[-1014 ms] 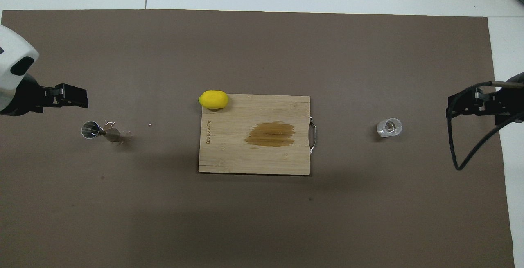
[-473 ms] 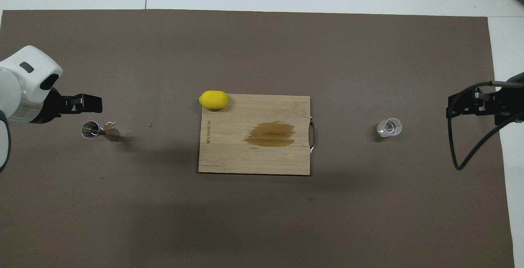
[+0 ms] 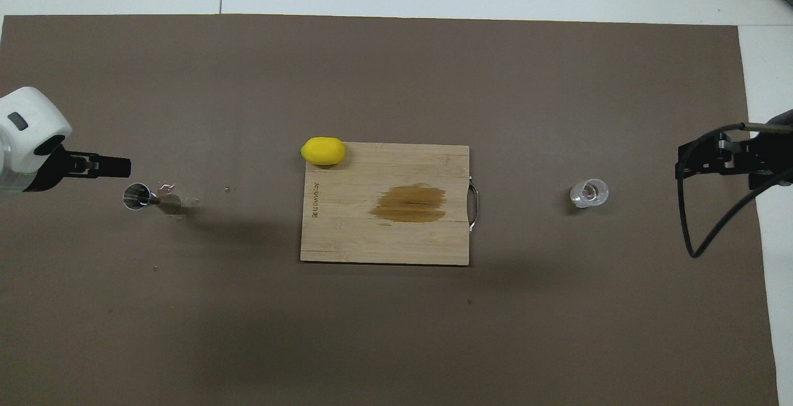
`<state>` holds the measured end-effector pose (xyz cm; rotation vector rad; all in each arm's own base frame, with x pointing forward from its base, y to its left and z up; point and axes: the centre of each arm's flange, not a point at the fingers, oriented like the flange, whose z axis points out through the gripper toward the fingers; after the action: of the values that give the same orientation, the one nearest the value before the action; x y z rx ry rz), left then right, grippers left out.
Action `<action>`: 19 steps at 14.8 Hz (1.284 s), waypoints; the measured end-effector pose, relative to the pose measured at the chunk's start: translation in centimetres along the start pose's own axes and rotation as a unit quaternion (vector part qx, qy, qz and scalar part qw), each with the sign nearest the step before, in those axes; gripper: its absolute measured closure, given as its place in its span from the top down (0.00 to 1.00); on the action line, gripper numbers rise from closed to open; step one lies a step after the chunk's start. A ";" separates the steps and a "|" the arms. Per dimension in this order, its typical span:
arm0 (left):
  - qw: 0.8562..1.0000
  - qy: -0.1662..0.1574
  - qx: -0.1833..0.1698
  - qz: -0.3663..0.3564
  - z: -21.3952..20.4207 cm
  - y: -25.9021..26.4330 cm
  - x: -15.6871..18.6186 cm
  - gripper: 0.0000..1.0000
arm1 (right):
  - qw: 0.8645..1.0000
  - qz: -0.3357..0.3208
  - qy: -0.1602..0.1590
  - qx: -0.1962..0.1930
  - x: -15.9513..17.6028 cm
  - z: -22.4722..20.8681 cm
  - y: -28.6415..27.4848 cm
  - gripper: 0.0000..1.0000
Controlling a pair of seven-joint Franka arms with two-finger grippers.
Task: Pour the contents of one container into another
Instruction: 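Move the left gripper toward the small metal cup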
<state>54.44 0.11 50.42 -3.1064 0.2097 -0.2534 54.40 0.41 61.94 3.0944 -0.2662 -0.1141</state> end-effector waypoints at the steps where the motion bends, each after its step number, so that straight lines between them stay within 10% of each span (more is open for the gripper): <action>1: 1.000 0.002 0.000 0.001 -0.1 0.0 0.0 1.00 | 1.000 0.000 0.000 0.000 0.0 0.0 0.0 1.00; 12: 0.999 -0.015 -0.013 0.026 -5.9 2.4 2.0 1.00 | 1.000 0.000 0.000 0.000 0.0 0.0 0.0 1.00; 19: 0.972 0.040 -0.233 0.007 -7.6 3.3 2.7 1.00 | 1.000 0.000 0.000 0.000 0.0 0.0 0.0 1.00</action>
<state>55.44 -3.57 58.21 -3.5604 0.3361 -0.3780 54.40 0.41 61.94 3.0944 -0.2662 -0.1141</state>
